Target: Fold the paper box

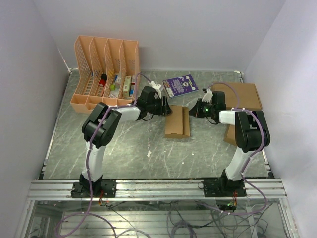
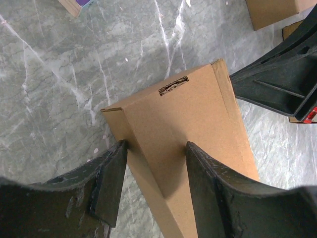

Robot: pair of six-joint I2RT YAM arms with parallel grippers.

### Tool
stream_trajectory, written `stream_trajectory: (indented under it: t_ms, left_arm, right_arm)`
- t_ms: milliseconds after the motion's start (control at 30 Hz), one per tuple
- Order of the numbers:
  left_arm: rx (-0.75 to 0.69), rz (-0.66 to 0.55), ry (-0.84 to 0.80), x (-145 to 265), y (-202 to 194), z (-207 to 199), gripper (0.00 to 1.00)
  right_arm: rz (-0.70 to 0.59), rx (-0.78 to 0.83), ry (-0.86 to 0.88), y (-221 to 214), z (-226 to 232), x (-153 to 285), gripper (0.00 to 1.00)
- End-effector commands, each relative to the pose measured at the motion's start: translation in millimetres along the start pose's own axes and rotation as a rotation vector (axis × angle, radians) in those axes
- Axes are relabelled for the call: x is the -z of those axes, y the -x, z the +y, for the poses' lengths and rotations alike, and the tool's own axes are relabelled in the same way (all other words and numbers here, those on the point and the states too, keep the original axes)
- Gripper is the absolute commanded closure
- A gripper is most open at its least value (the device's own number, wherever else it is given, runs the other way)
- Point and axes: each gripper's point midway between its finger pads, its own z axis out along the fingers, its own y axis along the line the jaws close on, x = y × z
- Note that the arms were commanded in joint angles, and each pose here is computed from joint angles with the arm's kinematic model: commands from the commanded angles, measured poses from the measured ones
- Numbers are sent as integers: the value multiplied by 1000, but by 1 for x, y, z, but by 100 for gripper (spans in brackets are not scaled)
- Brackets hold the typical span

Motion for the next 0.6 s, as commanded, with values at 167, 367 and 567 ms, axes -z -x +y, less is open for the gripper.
stream_trajectory:
  t_ms: [167, 367, 567]
  left_arm:
    - [-19, 12, -10, -1, 4, -2, 36]
    - [-12, -35, 37, 10, 20, 3, 30]
    - [-27, -76, 85, 29, 36, 3, 25]
  right_arm:
    - [-35, 43, 17, 14, 14, 7, 100]
    - [-22, 56, -102, 10, -16, 16, 100]
    - [-17, 96, -153, 7, -28, 29, 100]
